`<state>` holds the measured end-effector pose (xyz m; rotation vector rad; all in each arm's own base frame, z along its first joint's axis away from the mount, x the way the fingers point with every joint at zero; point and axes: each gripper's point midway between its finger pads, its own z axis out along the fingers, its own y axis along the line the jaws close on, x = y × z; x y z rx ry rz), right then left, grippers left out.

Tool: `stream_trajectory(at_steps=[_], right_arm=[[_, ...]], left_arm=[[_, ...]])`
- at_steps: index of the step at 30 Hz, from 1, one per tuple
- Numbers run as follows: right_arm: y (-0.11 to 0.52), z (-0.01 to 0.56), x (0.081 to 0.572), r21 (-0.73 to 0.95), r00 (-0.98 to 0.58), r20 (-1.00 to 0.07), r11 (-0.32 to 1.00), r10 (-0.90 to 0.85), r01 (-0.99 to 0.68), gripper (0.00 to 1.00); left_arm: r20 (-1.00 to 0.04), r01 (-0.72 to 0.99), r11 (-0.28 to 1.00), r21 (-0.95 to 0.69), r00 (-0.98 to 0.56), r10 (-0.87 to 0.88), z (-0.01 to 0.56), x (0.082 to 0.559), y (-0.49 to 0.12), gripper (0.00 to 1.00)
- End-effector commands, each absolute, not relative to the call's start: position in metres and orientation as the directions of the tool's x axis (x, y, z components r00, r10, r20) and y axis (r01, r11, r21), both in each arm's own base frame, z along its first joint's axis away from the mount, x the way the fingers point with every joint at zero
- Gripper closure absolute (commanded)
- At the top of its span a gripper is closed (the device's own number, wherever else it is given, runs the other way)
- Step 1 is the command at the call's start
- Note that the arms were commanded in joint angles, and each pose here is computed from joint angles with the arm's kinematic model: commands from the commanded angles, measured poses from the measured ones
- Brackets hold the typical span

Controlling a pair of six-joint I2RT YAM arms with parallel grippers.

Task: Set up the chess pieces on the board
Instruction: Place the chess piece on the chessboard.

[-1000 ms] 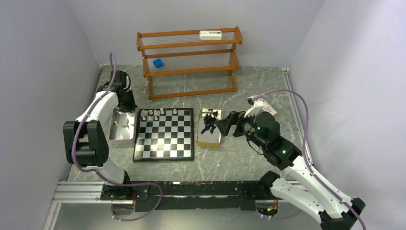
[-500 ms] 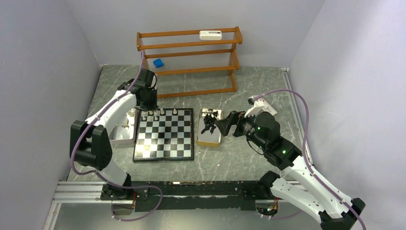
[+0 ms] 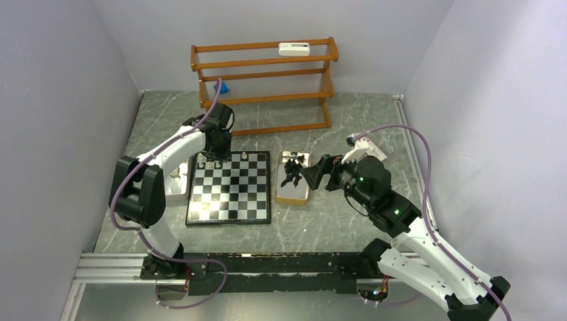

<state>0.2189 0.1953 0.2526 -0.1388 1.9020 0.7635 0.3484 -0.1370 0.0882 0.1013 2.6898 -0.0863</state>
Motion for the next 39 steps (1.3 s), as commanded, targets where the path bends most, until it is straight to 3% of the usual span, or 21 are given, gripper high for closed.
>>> stream_trajectory(at_steps=[1,39], right_arm=[[0.194,0.261,0.220,0.448,-0.442,-0.860,0.791,0.254,-0.417,0.06],[0.190,0.270,0.220,0.441,-0.417,-0.870,0.794,0.262,-0.420,0.06]], left_arm=[[-0.461,0.077,0.997,-0.022,-0.886,0.058,0.088,0.360,-0.141,0.87],[-0.430,0.102,0.993,0.065,-0.895,0.120,0.060,0.374,-0.141,0.86]])
